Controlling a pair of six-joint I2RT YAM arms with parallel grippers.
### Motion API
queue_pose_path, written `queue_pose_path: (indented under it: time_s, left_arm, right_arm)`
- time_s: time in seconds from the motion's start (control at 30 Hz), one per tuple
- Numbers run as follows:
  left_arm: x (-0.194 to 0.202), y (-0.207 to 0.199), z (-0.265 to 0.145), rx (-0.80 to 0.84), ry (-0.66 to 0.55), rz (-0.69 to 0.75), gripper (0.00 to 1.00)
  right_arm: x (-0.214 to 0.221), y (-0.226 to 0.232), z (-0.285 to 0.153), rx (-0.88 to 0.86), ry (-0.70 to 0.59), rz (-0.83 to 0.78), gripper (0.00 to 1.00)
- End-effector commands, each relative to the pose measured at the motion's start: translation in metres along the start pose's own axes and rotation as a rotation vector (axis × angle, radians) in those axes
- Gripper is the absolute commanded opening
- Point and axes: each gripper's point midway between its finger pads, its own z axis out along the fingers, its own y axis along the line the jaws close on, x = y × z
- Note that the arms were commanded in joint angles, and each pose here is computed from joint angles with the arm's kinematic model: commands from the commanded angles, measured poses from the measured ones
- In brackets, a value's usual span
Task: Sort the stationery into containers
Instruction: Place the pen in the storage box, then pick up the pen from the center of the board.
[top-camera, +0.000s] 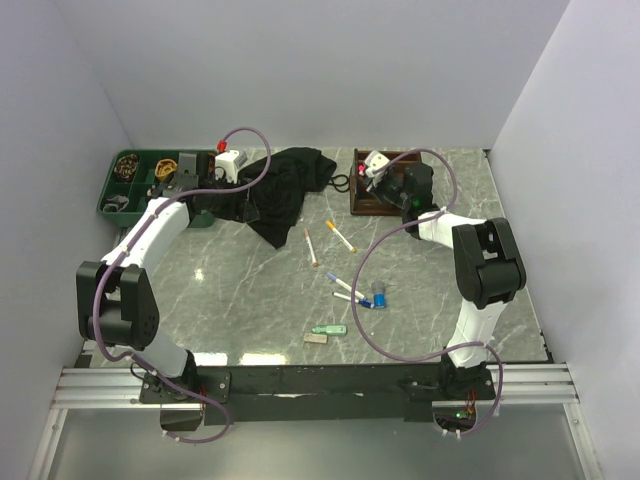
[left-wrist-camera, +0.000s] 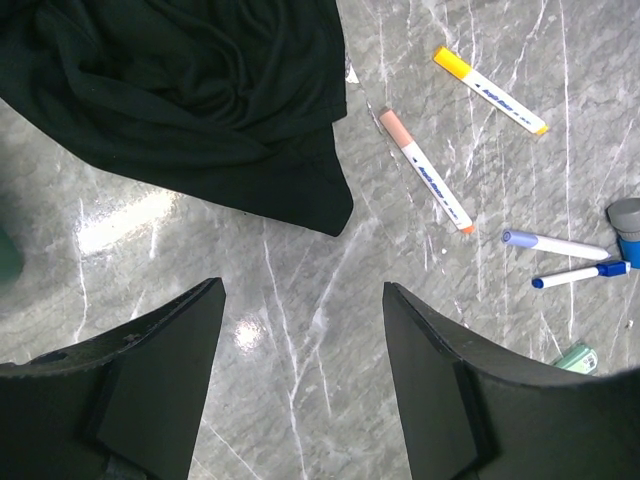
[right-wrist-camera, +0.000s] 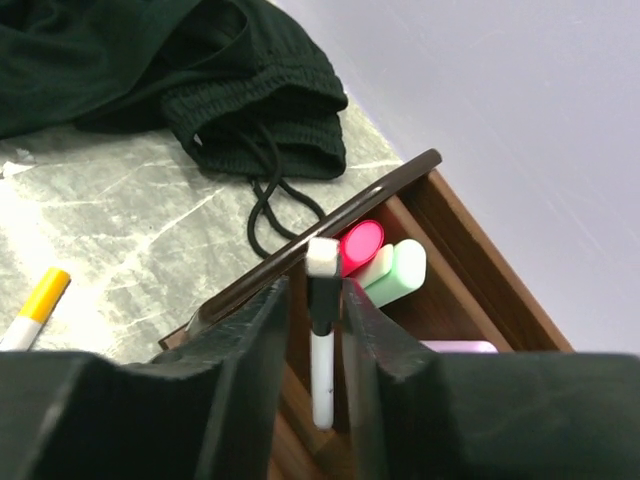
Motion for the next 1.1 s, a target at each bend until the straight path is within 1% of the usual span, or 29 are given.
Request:
queue_pose_path:
  time_s: [0.0, 0.23, 0.27, 0.33, 0.37, 0.43, 0.47, 0.5, 0.57, 0.6, 0.63, 0.67, 0.7, 0.73, 0.77, 0.8, 0.83, 0.87, 0.9, 0.93, 0.97, 1.0, 1.03, 1.07]
  left_arm:
    - [-0.014, -0.005, -0.009, 0.003, -0.054, 0.038, 0.70]
    - [-0.017, -0.009, -0.009, 0.017, -0.072, 0.032, 0.70]
    - [-0.018, -0.009, -0.009, 0.018, -0.076, 0.036, 0.70]
    - [-0.020, -0.010, -0.011, 0.023, -0.088, 0.040, 0.70]
    - [-0.019, -0.010, -0.011, 0.020, -0.091, 0.007, 0.71]
    - [-0.022, -0.012, -0.014, 0.019, -0.111, -0.003, 0.71]
    - [-0.018, -0.011, -0.012, 0.012, -0.110, -0.016, 0.71]
    - [-0.020, -0.011, -0.014, 0.004, -0.123, -0.043, 0.72]
    - [-0.026, -0.010, -0.022, -0.022, -0.159, -0.058, 0.74]
    - [-0.027, -0.011, -0.025, -0.023, -0.169, -0.075, 0.76]
    - [-0.032, -0.010, -0.033, -0.035, -0.194, -0.082, 0.77]
    - [-0.031, -0.010, -0.036, -0.032, -0.201, -0.092, 0.78]
    - [-0.032, -0.010, -0.040, -0.028, -0.212, -0.110, 0.80]
    - [-0.034, -0.007, -0.049, -0.041, -0.233, -0.128, 0.82]
    - [-0.031, -0.005, -0.052, -0.044, -0.235, -0.151, 0.83]
    - [-0.029, -0.003, -0.056, -0.049, -0.241, -0.181, 0.83]
    - [-0.030, -0.002, -0.065, -0.060, -0.260, -0.194, 0.83]
    - [-0.024, 0.000, -0.066, -0.072, -0.256, -0.212, 0.83]
    - [-0.024, -0.003, -0.074, -0.075, -0.270, -0.227, 0.83]
    - [-0.022, -0.002, -0.077, -0.078, -0.274, -0.238, 0.83]
    - [-0.014, -0.004, -0.077, -0.070, -0.266, -0.248, 0.83]
    - [-0.015, -0.008, -0.084, -0.063, -0.284, -0.254, 0.83]
    - [-0.012, -0.007, -0.086, -0.066, -0.288, -0.266, 0.83]
    - [-0.006, -0.007, -0.086, -0.065, -0.280, -0.282, 0.83]
  right_arm:
    - [-0.018, -0.011, 0.000, 0.021, -0.034, -0.045, 0.39]
    - [-0.030, -0.010, -0.015, 0.033, -0.039, -0.025, 0.42]
    - [-0.042, -0.013, -0.019, 0.040, -0.059, -0.030, 0.42]
    - [-0.050, -0.008, -0.026, 0.031, -0.064, -0.005, 0.42]
    - [-0.068, -0.012, -0.034, 0.043, -0.090, -0.011, 0.42]
    - [-0.080, 0.000, -0.042, 0.013, -0.091, 0.030, 0.44]
    - [-0.099, 0.002, -0.050, 0.008, -0.115, 0.035, 0.44]
    - [-0.096, 0.017, -0.054, -0.042, -0.074, 0.094, 0.45]
    - [-0.121, 0.043, -0.059, -0.162, -0.071, 0.133, 0.45]
    - [-0.107, 0.071, -0.067, -0.263, 0.039, 0.224, 0.45]
    - [-0.129, 0.080, -0.066, -0.317, 0.038, 0.245, 0.45]
    - [-0.114, 0.104, -0.072, -0.396, 0.142, 0.339, 0.45]
    - [-0.115, 0.114, -0.074, -0.426, 0.188, 0.428, 0.45]
    - [-0.130, 0.124, -0.071, -0.471, 0.200, 0.456, 0.45]
    - [-0.109, 0.146, -0.074, -0.528, 0.334, 0.543, 0.44]
    - [-0.108, 0.154, -0.072, -0.541, 0.394, 0.598, 0.44]
    - [-0.116, 0.153, -0.065, -0.541, 0.413, 0.616, 0.44]
    - [-0.104, 0.165, -0.058, -0.532, 0.491, 0.647, 0.44]
    - [-0.106, 0.165, -0.053, -0.507, 0.499, 0.664, 0.44]
    - [-0.106, 0.165, -0.049, -0.486, 0.497, 0.648, 0.44]
    - [-0.104, 0.175, -0.043, -0.478, 0.518, 0.621, 0.44]
    - [-0.107, 0.163, -0.034, -0.412, 0.529, 0.598, 0.44]
    - [-0.103, 0.162, -0.028, -0.381, 0.560, 0.610, 0.45]
    - [-0.088, 0.167, -0.021, -0.358, 0.615, 0.641, 0.46]
